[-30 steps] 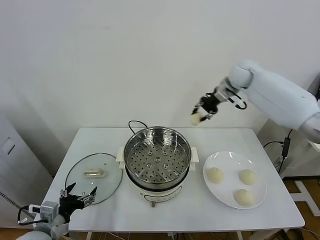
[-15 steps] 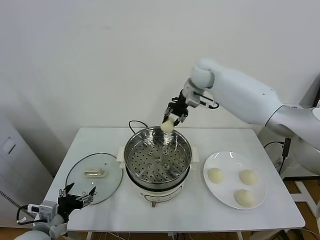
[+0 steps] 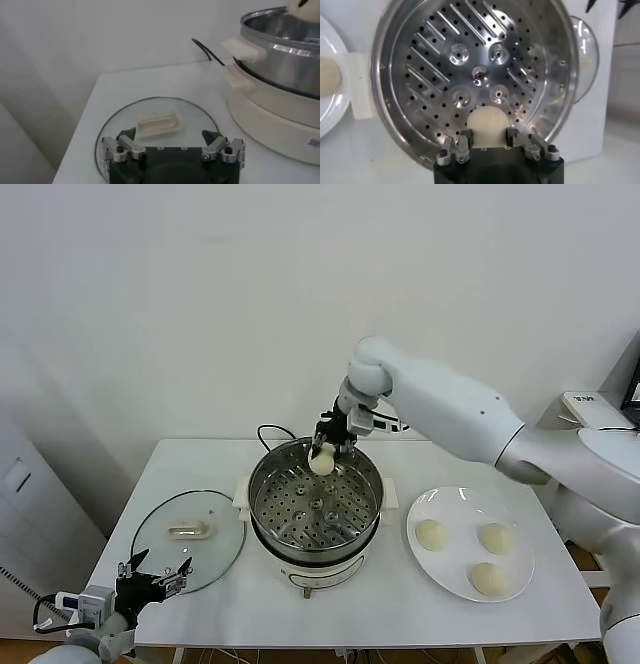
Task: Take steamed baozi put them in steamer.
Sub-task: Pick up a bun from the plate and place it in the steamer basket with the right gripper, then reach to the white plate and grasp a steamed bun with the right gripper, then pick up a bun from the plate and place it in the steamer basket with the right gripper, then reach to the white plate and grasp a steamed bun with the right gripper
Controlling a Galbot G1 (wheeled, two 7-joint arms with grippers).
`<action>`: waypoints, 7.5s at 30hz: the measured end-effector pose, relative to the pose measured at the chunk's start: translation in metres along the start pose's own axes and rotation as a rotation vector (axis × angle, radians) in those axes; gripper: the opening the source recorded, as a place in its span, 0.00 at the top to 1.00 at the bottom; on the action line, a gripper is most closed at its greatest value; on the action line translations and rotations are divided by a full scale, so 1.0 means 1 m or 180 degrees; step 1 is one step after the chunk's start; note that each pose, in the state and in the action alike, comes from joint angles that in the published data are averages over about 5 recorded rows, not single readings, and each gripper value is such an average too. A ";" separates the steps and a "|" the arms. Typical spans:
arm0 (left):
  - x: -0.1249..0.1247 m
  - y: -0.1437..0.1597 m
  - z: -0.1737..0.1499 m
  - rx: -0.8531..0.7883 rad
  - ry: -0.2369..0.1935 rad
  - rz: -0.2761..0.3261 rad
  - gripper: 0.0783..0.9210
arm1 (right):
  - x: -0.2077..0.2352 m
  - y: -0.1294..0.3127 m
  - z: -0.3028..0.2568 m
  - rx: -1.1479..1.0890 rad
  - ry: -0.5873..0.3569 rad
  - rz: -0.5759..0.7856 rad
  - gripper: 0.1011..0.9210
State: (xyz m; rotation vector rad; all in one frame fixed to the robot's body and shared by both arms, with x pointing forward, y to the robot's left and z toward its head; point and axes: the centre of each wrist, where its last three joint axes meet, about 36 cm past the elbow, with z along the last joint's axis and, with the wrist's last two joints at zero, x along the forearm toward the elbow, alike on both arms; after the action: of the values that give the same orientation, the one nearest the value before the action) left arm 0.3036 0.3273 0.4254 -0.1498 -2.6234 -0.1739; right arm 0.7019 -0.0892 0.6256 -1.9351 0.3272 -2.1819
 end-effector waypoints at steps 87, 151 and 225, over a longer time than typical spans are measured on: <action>0.004 -0.003 0.000 0.0085 -0.0070 -0.0023 0.12 | -0.032 0.294 -0.042 -0.4539 -0.0158 -0.0360 0.12; 0.007 -0.004 0.000 0.0000 -0.0064 -0.0032 0.12 | 0.136 0.097 -0.027 -0.4749 -0.0396 0.0463 0.56; 0.005 0.000 0.005 -0.0028 -0.0022 -0.0079 0.12 | 0.106 0.149 -0.042 -0.4765 -0.0184 0.0168 0.12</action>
State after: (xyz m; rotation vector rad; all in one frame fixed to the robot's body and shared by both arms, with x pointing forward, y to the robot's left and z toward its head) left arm 0.2971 0.3286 0.4236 -0.1209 -2.6326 -0.1937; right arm 0.6490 -0.2621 0.6764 -2.3347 2.4592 -1.8370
